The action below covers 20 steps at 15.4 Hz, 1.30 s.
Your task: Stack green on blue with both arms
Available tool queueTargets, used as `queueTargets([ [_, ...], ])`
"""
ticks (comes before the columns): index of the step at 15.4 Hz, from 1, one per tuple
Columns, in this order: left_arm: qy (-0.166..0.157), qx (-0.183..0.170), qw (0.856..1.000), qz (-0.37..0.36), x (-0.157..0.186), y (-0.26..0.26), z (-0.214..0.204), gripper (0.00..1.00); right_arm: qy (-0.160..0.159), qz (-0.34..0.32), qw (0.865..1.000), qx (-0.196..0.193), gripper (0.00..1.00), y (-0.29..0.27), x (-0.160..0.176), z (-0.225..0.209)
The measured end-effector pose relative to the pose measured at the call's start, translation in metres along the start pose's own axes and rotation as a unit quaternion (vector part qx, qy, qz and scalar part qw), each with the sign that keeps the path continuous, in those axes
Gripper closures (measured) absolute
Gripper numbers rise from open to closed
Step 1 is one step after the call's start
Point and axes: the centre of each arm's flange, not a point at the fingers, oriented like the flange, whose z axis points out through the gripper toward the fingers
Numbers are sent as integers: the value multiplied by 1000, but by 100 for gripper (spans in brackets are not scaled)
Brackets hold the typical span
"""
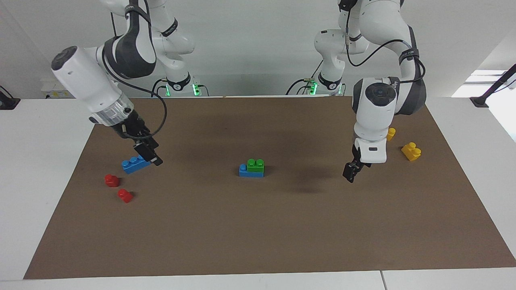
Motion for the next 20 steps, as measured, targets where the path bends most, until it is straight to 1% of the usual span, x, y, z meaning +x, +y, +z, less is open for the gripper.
queueTargets([
  [1, -1, 4, 1000, 28, 6, -11, -4, 0, 11, -40, 999, -13, 0, 10, 7, -13],
  [3, -7, 8, 996, 86, 18, -35, -11, 0, 32, -112, 992, -43, 0, 28, 15, -35],
  [6, -26, 9, 987, 156, 32, -63, -30, 0, 57, -203, 974, -82, 0, 48, 22, -65],
  [8, -42, 5, 981, 191, 35, -71, -48, 0, 64, -247, 962, -98, 0, 60, 24, -83],
  [10, -55, 1, 974, 220, 35, -74, -67, 0, 64, -280, 951, -111, 0, 67, 20, -99],
  [13, -69, -10, 964, 258, 30, -81, -94, 0, 56, -326, 935, -125, 0, 67, -2, -126],
  [17, -85, -16, 954, 287, 13, -93, -132, 0, 49, -382, 914, -130, 0, 47, -54, -147],
  [19, -92, -23, 951, 295, 7, -94, -148, 0, 43, -400, 906, -131, 0, 35, -73, -150],
  [20, -96, -30, 950, 294, 5, -93, -154, 0, 39, -404, 904, -133, 0, 32, -77, -149],
])
